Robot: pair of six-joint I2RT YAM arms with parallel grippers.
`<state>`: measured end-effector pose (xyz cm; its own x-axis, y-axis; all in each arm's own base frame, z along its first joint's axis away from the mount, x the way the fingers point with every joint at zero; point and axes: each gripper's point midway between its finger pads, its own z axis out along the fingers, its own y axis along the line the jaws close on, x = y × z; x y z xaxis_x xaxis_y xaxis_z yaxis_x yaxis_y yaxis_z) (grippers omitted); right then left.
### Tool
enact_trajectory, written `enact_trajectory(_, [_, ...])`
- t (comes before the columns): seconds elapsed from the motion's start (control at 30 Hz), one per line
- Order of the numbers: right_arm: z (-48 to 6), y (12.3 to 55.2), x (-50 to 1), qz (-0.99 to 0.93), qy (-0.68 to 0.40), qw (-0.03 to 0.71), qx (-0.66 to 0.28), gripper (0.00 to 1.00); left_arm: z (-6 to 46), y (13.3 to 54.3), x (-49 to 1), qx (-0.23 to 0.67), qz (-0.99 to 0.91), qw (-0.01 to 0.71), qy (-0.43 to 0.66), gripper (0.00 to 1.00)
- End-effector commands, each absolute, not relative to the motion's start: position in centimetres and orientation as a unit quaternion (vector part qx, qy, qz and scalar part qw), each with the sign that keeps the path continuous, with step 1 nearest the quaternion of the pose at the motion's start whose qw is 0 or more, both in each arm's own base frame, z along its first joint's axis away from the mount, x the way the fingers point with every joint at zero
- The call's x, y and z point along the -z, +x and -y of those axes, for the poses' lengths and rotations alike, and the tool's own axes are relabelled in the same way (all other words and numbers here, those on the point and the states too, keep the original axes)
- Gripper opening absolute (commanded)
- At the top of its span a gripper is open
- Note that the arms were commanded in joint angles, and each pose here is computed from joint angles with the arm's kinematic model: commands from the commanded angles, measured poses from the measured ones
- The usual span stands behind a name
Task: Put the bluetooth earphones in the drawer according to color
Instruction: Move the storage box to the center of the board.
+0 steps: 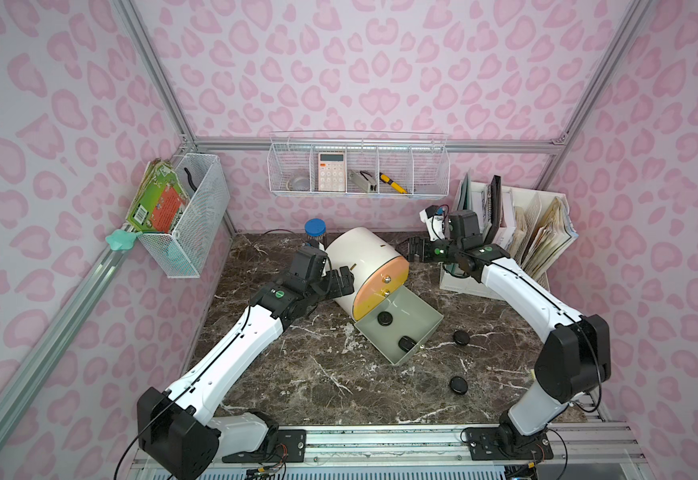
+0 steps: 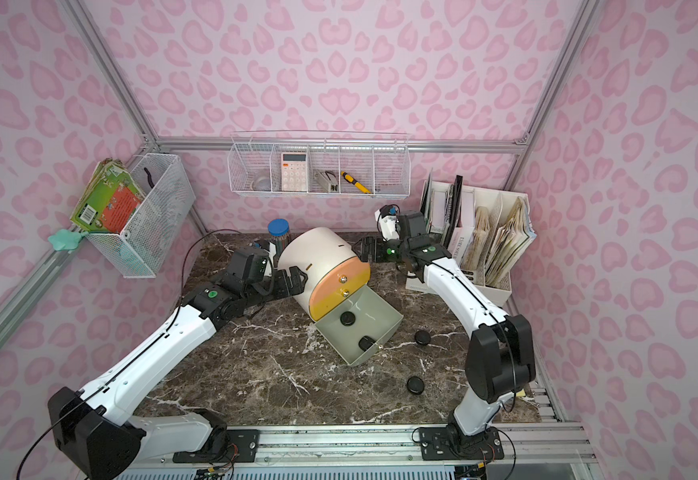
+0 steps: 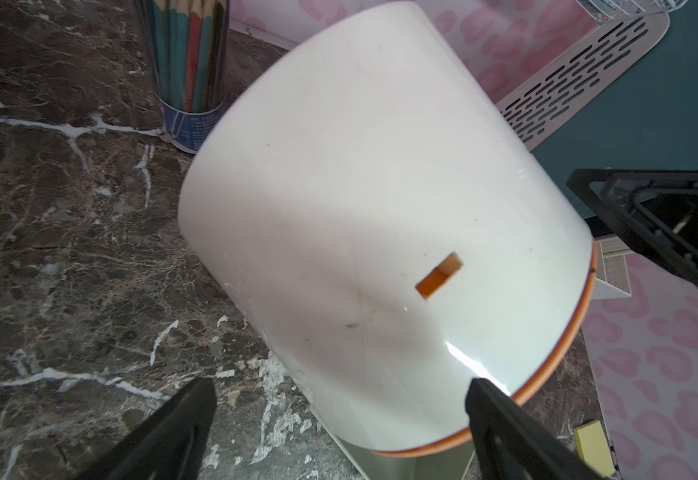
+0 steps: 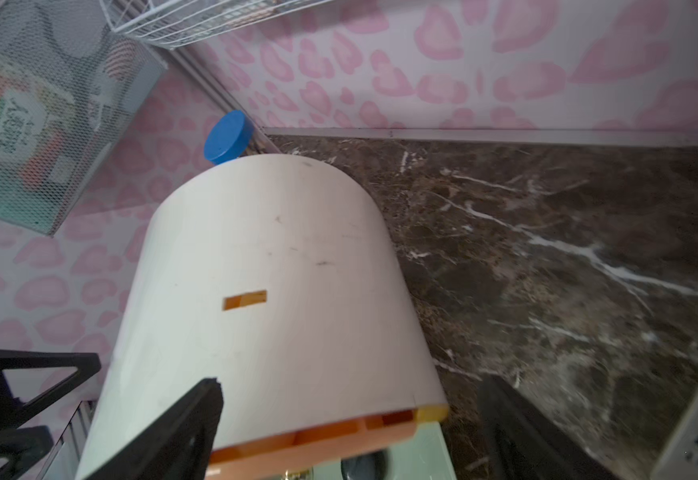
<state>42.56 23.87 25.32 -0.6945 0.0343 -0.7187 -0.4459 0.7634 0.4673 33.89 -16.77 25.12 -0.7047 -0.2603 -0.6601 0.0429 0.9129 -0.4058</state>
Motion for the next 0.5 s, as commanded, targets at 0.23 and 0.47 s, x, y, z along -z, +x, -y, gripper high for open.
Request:
enact_trajectory(0.23, [-18.0, 35.5, -17.8, -0.922, -0.001, 0.272, -0.276, 0.98, 12.1, 30.7, -19.5, 0.153, -0.889, 0.418, -0.113, 0.98])
enact_trajectory(0.47, [-18.8, 31.6, -14.9, -0.935, 0.079, 0.204, -0.278, 0.98, 9.5, 29.8, -17.1, 0.105, -0.879, 0.448, -0.125, 0.98])
